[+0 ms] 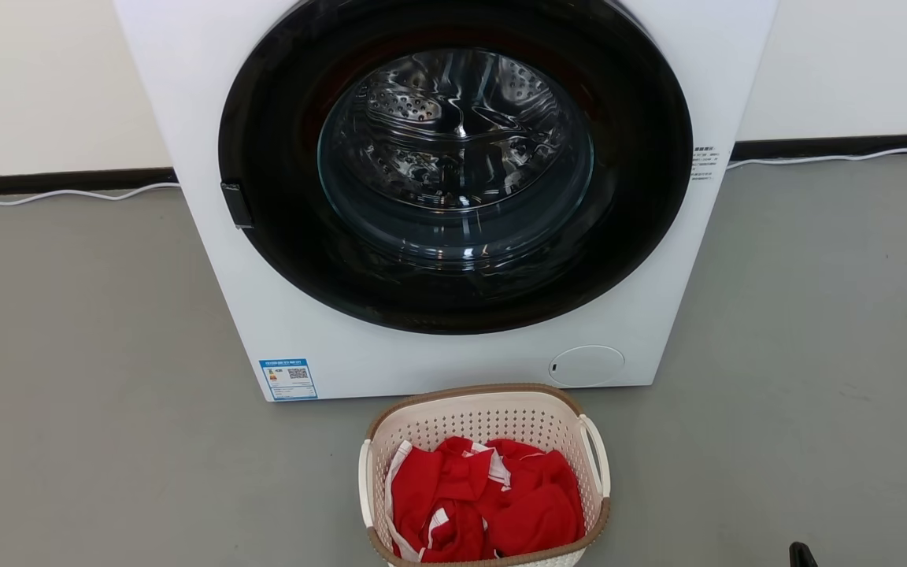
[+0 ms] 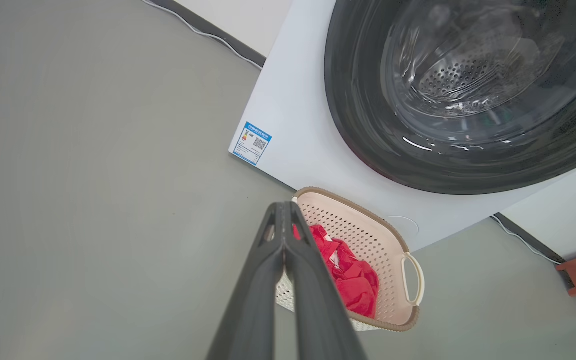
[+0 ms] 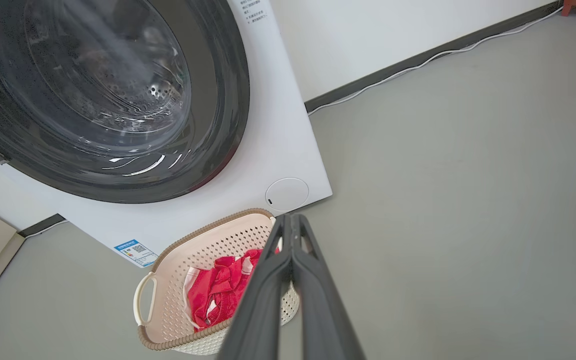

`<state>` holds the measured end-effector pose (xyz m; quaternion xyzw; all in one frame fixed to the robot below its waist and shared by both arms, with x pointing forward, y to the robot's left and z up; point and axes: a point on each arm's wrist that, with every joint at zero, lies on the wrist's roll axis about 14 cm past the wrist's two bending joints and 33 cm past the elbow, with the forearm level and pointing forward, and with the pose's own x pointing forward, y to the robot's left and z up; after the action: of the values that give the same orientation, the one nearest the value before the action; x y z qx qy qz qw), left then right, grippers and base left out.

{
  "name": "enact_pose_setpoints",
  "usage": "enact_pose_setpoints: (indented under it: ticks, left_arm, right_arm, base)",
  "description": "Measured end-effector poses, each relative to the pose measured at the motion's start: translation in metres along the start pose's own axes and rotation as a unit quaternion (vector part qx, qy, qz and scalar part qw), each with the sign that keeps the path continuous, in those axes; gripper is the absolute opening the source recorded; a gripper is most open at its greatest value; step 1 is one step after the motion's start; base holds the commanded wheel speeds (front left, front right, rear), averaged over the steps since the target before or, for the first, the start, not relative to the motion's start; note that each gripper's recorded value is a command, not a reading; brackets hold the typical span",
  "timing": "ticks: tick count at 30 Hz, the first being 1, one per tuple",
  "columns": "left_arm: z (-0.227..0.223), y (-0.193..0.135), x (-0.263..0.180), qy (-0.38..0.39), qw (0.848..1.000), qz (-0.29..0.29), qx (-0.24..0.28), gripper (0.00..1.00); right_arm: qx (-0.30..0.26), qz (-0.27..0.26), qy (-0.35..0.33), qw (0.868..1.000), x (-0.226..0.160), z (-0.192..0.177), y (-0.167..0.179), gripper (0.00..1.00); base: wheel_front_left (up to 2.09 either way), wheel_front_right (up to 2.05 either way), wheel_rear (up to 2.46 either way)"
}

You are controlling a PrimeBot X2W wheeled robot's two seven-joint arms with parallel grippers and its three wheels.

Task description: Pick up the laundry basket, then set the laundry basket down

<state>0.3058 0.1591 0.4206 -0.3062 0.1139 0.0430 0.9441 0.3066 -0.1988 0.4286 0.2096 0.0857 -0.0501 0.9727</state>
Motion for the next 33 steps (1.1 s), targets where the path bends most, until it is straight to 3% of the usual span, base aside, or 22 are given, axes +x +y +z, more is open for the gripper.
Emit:
enact_pose_setpoints:
  ticks: [17,33]
  left_arm:
    - [0.008,0.002,0.009,0.001,0.997,0.006,-0.077,0.0]
    - [0.017,0.0,0.018,0.003,0.989,0.004,-0.15,0.0]
  right_arm:
    - [0.091,-0.007,-0.005,0.996,0.011,0.009,0.001,0.0]
    - [0.183,-0.011,-0.008,0.983,0.019,0.016,0.001,0.0]
  base:
    - [0.0,0.0,0.0]
    - [0.0,0.0,0.0]
